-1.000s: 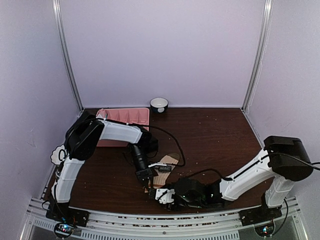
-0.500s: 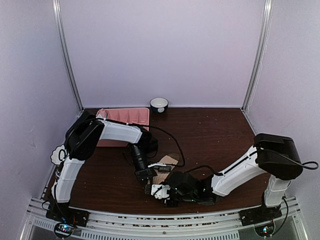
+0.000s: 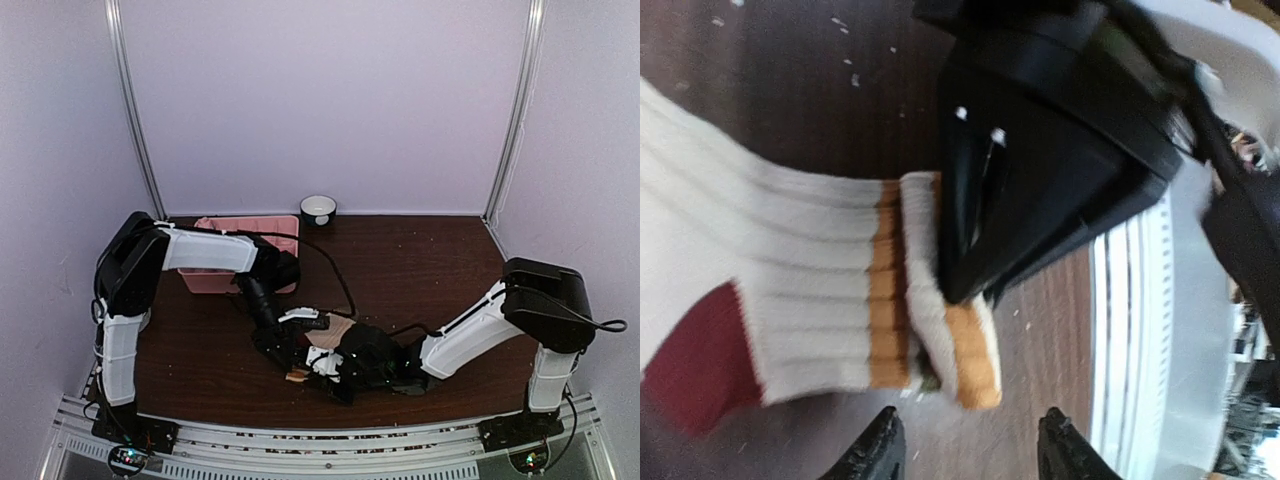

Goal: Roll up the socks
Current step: Roll the sock at the center of the board.

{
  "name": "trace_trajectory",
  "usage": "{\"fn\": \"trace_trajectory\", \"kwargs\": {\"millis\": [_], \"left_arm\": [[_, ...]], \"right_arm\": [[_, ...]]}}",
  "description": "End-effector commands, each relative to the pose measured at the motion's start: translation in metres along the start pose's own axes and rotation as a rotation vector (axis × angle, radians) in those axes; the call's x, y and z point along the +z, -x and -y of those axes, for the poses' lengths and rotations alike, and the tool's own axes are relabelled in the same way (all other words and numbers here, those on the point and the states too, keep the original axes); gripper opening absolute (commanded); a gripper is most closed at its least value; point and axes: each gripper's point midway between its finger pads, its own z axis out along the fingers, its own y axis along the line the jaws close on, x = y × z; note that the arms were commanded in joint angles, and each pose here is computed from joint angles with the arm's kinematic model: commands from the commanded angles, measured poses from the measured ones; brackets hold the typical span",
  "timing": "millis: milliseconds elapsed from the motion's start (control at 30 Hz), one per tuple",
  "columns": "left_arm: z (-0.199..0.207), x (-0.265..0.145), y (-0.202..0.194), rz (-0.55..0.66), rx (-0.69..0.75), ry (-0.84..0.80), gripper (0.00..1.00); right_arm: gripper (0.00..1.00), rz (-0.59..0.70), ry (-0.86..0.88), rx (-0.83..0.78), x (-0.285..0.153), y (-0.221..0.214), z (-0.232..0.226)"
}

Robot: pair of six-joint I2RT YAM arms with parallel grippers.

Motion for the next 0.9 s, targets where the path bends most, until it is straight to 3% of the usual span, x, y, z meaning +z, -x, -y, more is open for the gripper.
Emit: {"fn": "trace_trajectory", "kwargs": {"millis": [0, 267, 333, 367, 467, 733, 867], "left_arm": [[-0.012, -0.02, 0.004, 0.017, 0.153, 0.175, 0.48], [-0.001, -0.024, 0.011, 0.104, 0.262, 0.244, 0.48], [0.004, -0.017, 0.01, 0.084, 0.296, 0.237, 0.48], [0.009, -0.004, 0.013, 0.039, 0.346, 0.242, 0.48], [0.01, 0.004, 0.017, 0.015, 0.386, 0.263, 0.48], [-0.01, 0.015, 0.016, -0.035, 0.386, 0.314, 0.45], [-0.021, 0.021, 0.016, -0.056, 0.354, 0.326, 0.28]], "right_arm": [[0.05, -0.296, 0.172, 0.276, -0.009, -0.097, -0.029], [0.0, -0.249, 0.284, 0.6, -0.01, -0.098, -0.038], [0.0, -0.256, 0.293, 0.728, -0.005, -0.102, -0.031], [0.0, -0.216, 0.324, 0.889, -0.002, -0.1, -0.019], [0.0, -0.192, 0.356, 1.019, 0.0, -0.1, -0.011], [0.0, -0.189, 0.352, 1.096, -0.003, -0.111, -0.005], [0.0, -0.194, 0.344, 1.088, -0.004, -0.112, -0.004]]}}
